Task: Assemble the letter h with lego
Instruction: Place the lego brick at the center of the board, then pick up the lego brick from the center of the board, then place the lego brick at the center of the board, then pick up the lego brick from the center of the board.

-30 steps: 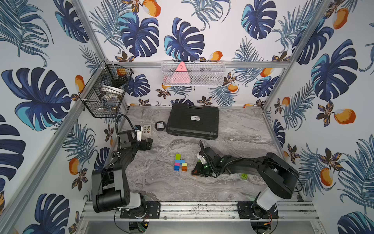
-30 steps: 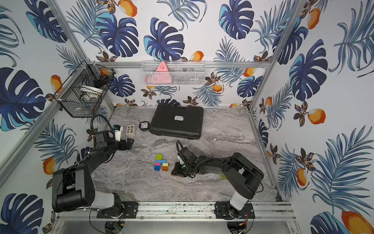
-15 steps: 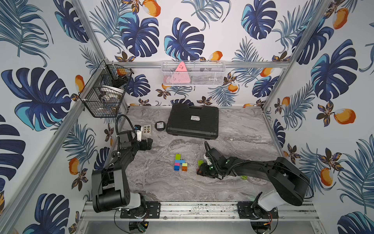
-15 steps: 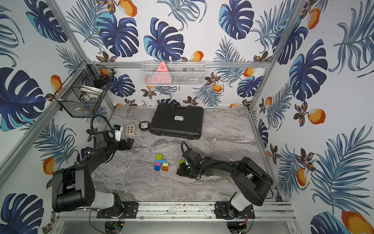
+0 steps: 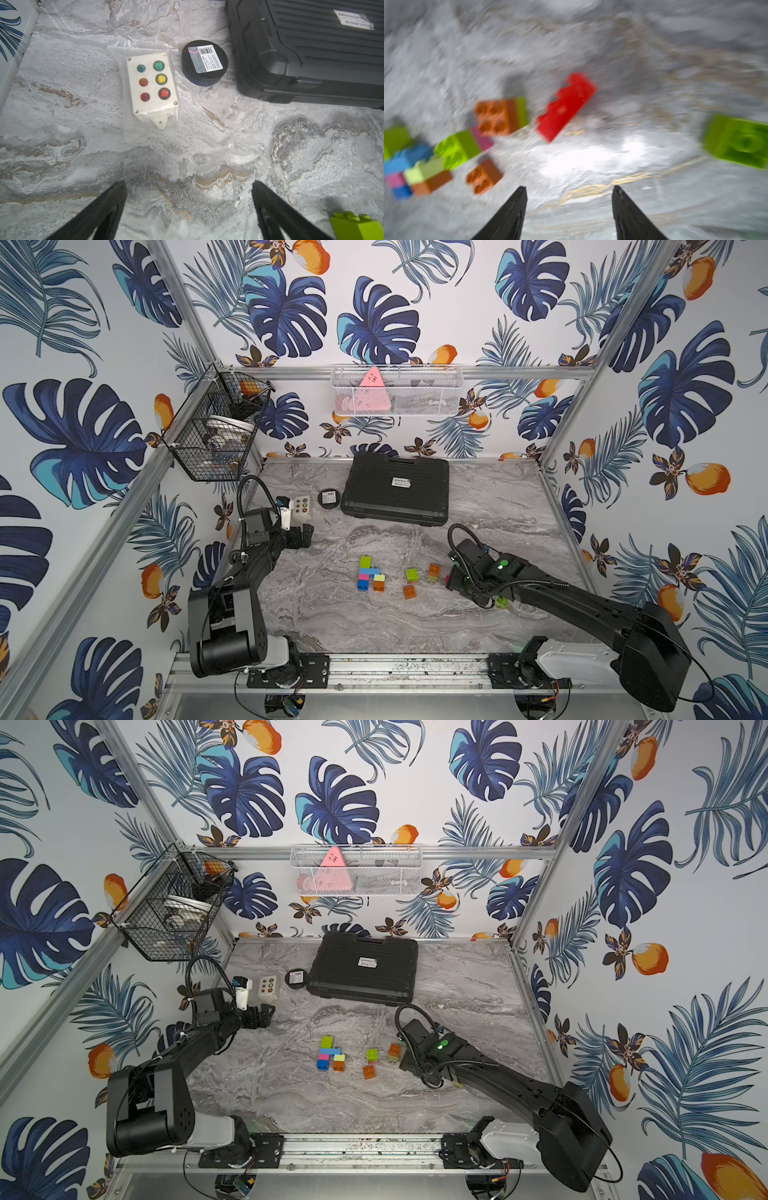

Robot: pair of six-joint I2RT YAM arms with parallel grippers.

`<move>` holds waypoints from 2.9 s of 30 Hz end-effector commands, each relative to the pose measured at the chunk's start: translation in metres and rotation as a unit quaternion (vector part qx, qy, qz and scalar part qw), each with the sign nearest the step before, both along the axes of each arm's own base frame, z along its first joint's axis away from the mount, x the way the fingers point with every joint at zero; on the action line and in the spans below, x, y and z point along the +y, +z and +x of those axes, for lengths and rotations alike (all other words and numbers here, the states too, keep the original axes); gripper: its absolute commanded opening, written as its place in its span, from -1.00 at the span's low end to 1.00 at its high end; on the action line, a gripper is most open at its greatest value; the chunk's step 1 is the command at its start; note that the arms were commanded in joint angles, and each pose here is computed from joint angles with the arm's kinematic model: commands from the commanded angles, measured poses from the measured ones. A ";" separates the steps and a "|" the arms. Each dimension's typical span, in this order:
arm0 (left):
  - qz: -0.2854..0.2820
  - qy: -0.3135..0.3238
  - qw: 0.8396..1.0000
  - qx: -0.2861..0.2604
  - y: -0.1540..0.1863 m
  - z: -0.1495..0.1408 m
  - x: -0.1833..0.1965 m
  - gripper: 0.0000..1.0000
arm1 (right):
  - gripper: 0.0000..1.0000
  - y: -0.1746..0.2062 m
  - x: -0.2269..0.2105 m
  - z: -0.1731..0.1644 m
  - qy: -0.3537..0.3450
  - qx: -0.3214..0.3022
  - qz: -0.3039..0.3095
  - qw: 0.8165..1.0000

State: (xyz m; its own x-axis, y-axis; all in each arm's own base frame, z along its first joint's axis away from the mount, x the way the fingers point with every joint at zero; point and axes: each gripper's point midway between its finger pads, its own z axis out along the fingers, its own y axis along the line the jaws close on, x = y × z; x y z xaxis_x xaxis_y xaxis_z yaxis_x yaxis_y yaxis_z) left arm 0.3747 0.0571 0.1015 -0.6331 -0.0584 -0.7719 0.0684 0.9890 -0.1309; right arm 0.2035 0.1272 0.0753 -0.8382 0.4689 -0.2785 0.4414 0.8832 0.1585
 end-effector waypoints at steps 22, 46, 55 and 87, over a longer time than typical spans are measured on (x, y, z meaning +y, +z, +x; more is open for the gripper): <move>0.005 -0.015 1.000 -0.020 0.008 0.004 -0.003 0.98 | -0.08 -0.056 -0.085 -0.012 -0.101 0.088 -0.021 0.991; 0.003 -0.053 0.998 -0.013 0.007 -0.005 -0.015 0.98 | -0.24 -0.045 0.131 -0.029 0.271 0.061 -0.021 0.960; 0.003 -0.051 0.999 -0.014 0.008 -0.005 -0.015 0.98 | 0.09 -0.049 0.143 -0.038 0.281 0.063 -0.063 0.955; 0.002 -0.053 0.999 -0.011 0.006 -0.004 -0.015 0.98 | -1.00 -0.067 0.137 -0.040 0.262 0.057 0.183 0.946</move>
State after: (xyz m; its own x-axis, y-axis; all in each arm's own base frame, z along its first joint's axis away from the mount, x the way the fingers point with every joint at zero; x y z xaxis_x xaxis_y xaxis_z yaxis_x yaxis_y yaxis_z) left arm 0.3699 0.0425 0.1064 -0.6208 -0.0009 -0.7840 0.1667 0.9770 -0.1331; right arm 0.1772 0.2502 0.0133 -0.9885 0.0533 -0.1413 0.0015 0.9391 0.3437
